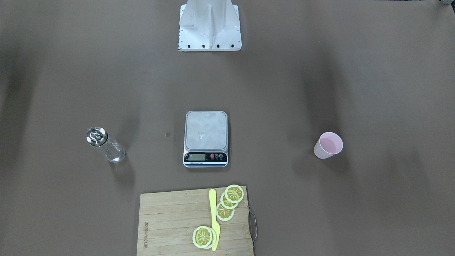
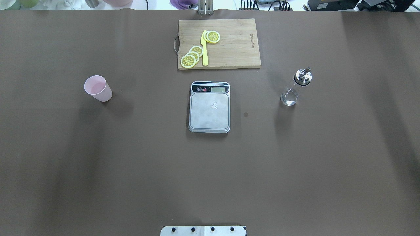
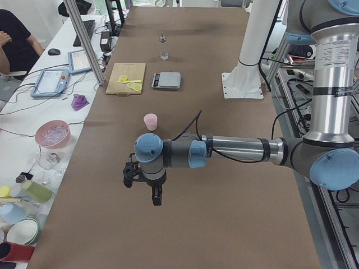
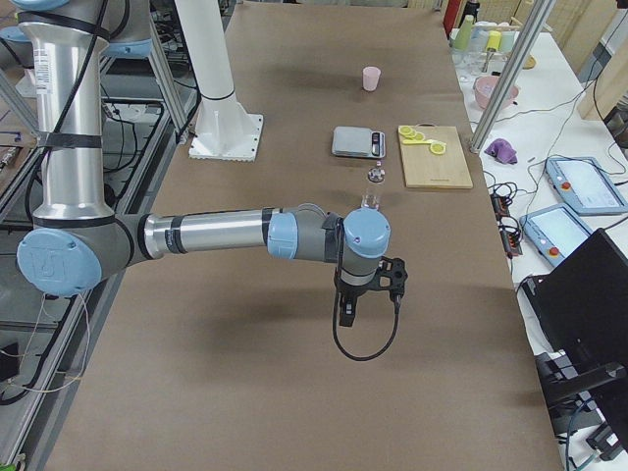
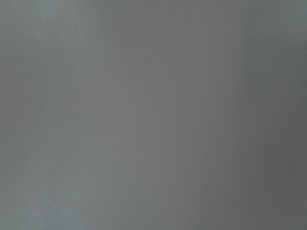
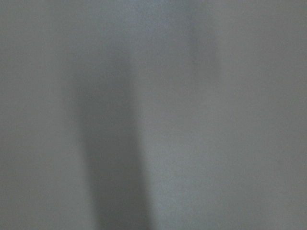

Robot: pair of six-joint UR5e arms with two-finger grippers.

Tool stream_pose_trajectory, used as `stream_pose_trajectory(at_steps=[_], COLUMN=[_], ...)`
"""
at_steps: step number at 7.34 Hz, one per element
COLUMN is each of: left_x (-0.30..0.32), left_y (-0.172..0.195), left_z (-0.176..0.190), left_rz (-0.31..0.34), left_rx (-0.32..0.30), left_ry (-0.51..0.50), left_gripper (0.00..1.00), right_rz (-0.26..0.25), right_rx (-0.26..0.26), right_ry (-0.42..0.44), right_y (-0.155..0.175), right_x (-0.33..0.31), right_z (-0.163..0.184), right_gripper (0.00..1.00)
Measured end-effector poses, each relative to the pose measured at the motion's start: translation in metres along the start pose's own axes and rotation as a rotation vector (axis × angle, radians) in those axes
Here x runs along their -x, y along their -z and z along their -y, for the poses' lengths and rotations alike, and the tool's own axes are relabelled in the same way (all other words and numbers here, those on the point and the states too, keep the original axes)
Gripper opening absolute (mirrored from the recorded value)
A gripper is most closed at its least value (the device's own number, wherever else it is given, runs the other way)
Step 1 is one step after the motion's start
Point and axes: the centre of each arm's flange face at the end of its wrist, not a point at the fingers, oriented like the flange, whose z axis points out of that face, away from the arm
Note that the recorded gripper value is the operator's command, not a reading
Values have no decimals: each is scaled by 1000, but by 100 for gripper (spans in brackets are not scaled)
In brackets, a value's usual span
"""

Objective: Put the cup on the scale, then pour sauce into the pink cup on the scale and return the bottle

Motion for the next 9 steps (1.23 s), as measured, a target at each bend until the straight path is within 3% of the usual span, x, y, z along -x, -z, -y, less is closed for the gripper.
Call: stream_pose_trajectory(at_steps=[9], left_x=[0], left_y=[-1], left_z=[0], left_rz=[1], left_rx=[3], left_ry=[8], left_gripper=[98], right_rz=[2], right_rx=[-9], right_ry=[5], right_y=[4], right_x=[5], right_z=[1], right_gripper=[100])
